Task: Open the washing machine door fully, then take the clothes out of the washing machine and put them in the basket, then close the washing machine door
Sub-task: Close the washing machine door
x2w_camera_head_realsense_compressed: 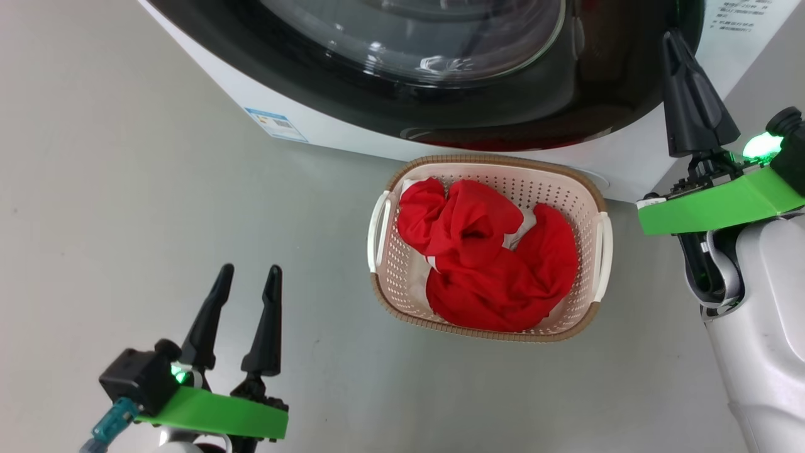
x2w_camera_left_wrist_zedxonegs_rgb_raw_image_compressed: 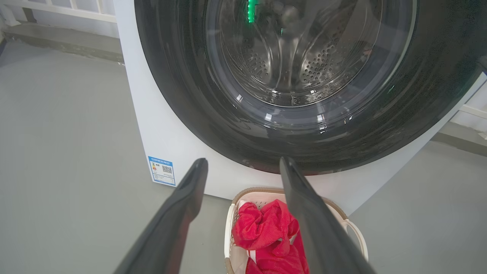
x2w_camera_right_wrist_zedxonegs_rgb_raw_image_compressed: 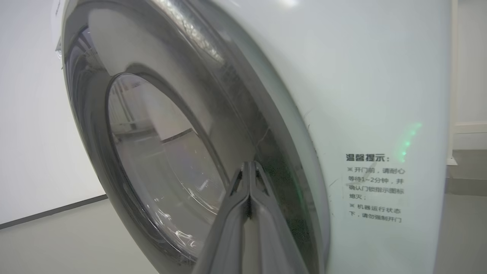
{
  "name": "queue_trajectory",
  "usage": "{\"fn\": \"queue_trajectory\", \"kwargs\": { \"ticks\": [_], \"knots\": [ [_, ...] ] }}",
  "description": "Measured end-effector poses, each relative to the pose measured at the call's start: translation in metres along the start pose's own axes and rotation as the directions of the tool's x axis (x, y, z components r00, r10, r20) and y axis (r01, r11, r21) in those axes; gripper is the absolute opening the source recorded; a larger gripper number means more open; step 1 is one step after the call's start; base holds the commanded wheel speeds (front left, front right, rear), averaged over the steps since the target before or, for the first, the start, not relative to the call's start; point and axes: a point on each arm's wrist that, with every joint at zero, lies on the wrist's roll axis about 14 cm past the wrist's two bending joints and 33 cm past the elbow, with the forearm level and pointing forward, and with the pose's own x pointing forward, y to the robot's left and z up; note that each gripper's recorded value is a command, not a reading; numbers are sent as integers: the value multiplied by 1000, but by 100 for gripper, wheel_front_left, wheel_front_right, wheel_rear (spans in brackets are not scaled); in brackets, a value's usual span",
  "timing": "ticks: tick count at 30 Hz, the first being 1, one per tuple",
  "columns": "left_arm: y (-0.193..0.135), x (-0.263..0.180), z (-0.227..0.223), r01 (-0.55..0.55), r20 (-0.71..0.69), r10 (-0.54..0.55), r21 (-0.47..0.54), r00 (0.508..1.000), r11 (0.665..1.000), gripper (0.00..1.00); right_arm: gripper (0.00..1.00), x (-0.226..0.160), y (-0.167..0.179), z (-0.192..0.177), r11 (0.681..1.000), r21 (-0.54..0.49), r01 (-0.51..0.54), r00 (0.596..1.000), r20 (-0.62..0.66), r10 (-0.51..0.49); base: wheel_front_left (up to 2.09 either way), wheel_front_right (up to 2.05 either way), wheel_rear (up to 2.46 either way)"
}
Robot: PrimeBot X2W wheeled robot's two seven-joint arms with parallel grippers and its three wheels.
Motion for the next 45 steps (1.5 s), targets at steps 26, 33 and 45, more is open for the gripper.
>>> {"fn": "queue_trajectory", "kwargs": {
  "ticks": [26, 33, 45],
  "knots": [
    [-5, 7, 12, 17, 39, -16, -12, 999, 1000, 100, 33, -22, 2, -9, 1000, -1, 16, 998, -56, -16, 0, 0, 0],
    [-12, 3, 17, 45, 55, -46, 7, 997, 999, 100, 100, -62, 2, -18, 999, -12, 48, 990, -129, -50, 0, 0, 0],
    [-25, -6, 24, 91, 83, -91, 3, 992, 996, 100, 100, -130, -18, -7, 981, -34, 191, 967, -163, -194, 0, 0, 0]
  ]
}}
